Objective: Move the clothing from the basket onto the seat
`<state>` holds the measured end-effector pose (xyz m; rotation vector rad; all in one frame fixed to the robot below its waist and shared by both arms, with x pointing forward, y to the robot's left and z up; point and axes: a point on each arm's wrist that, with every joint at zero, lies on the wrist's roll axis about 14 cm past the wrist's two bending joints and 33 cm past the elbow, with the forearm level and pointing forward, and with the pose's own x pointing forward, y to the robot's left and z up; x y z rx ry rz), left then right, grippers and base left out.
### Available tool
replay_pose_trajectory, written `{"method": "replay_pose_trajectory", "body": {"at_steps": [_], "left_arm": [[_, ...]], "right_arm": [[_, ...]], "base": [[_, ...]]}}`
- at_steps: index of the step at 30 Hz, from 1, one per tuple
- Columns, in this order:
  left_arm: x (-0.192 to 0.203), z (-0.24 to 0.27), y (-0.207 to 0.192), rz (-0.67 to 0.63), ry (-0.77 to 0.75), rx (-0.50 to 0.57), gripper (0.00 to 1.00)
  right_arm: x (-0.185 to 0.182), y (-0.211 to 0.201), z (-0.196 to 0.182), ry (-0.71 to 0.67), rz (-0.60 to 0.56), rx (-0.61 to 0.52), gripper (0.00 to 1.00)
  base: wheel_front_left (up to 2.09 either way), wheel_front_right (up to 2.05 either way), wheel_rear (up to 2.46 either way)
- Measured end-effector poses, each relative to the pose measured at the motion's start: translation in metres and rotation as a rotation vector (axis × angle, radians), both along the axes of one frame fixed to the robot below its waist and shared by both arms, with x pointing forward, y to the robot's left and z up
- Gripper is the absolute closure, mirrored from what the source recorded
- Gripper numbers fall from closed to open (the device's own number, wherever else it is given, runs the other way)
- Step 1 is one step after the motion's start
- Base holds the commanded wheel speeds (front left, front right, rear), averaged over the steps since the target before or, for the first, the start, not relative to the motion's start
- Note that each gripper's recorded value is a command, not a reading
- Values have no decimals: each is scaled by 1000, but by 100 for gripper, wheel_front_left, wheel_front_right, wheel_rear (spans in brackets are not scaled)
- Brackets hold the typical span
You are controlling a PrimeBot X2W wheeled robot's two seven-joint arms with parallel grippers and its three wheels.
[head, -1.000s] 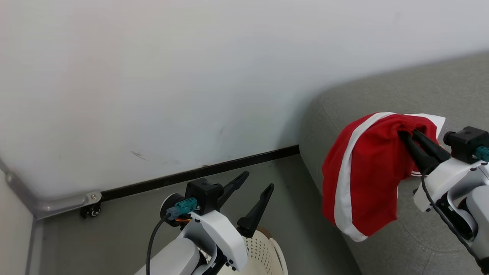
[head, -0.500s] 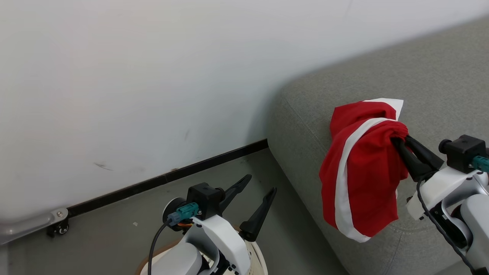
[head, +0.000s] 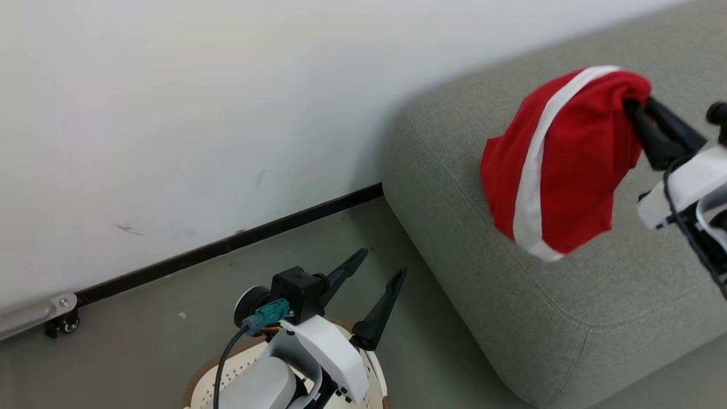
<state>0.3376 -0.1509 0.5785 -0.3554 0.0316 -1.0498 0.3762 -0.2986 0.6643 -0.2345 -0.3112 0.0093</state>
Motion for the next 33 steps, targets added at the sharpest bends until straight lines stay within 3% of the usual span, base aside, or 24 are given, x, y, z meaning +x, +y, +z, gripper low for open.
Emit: {"method": "replay_pose_trajectory", "body": {"at_steps": [9,16,27,33], "left_arm": [[20,-5,8,36,15,-6,0],[38,-4,15,52,0,-5,0],[59,-10,21,65,-4,2,0],[71,-13,24,70,-7,7,0]], "right_arm": [[33,-52,60,-54,-128,-6,100],[48,-102,66,-15,-258,14,100],[67,-156,13,139,-414,41,100],[88,-154,-33,227,-422,68,100]], "base": [[0,0,0],[0,0,0],[0,0,0],[0,0,0]]}}
